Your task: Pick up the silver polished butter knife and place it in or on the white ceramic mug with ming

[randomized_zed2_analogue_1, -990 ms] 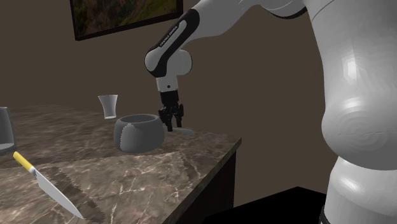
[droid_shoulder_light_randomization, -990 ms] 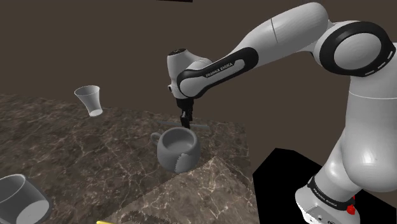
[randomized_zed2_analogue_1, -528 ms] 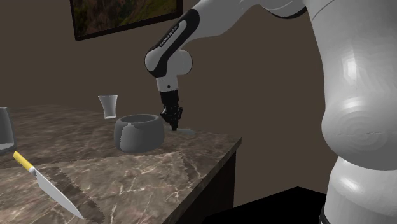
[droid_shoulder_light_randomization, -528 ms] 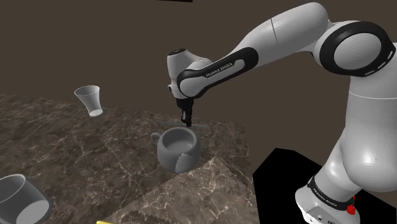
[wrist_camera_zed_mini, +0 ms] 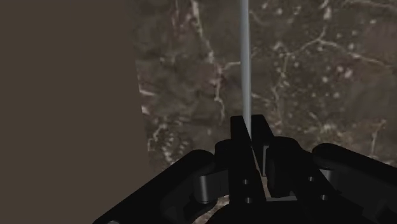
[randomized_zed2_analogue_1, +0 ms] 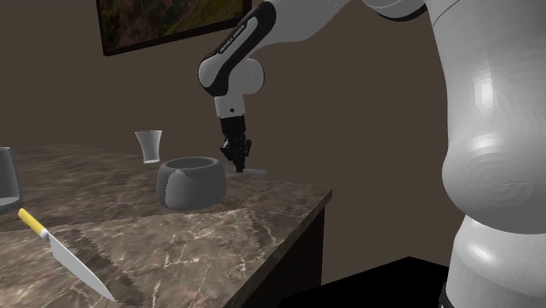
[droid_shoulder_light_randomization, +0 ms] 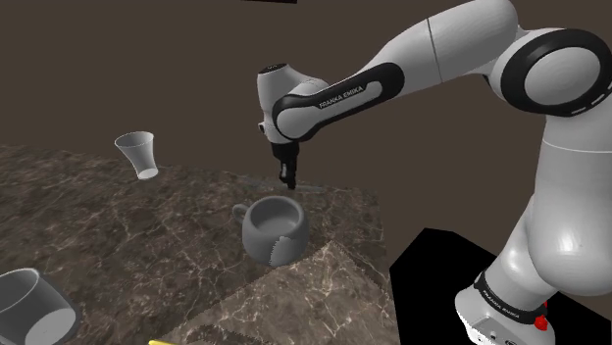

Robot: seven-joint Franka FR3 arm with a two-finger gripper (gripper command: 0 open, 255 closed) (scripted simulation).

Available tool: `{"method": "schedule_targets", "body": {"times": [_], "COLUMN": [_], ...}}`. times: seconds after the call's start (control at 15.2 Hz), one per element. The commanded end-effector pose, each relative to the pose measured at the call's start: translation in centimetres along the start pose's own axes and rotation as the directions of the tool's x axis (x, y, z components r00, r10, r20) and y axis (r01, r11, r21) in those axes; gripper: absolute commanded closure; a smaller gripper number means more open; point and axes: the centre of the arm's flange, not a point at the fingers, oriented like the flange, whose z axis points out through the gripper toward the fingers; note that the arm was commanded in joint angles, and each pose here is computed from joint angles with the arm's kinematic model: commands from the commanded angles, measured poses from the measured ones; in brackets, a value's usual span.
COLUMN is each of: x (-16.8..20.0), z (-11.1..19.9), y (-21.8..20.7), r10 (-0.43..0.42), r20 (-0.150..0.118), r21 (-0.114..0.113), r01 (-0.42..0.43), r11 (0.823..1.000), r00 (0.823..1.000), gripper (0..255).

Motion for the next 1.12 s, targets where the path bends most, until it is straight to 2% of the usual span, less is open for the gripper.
{"method": "schedule_targets", "body": {"times": [0.0, 1.06], "x": [-0.1, -1.2], "z": [-1.1, -9.5], "y": [0.0, 0.4], "r10": [0.0, 0.0], "r20": [0.0, 0.0], "r21": [0.0, 0.0], "r01": [0.0, 0.0], "r11": [1.0, 1.0], "r00": [1.0, 1.0], "gripper": [255, 255]}}
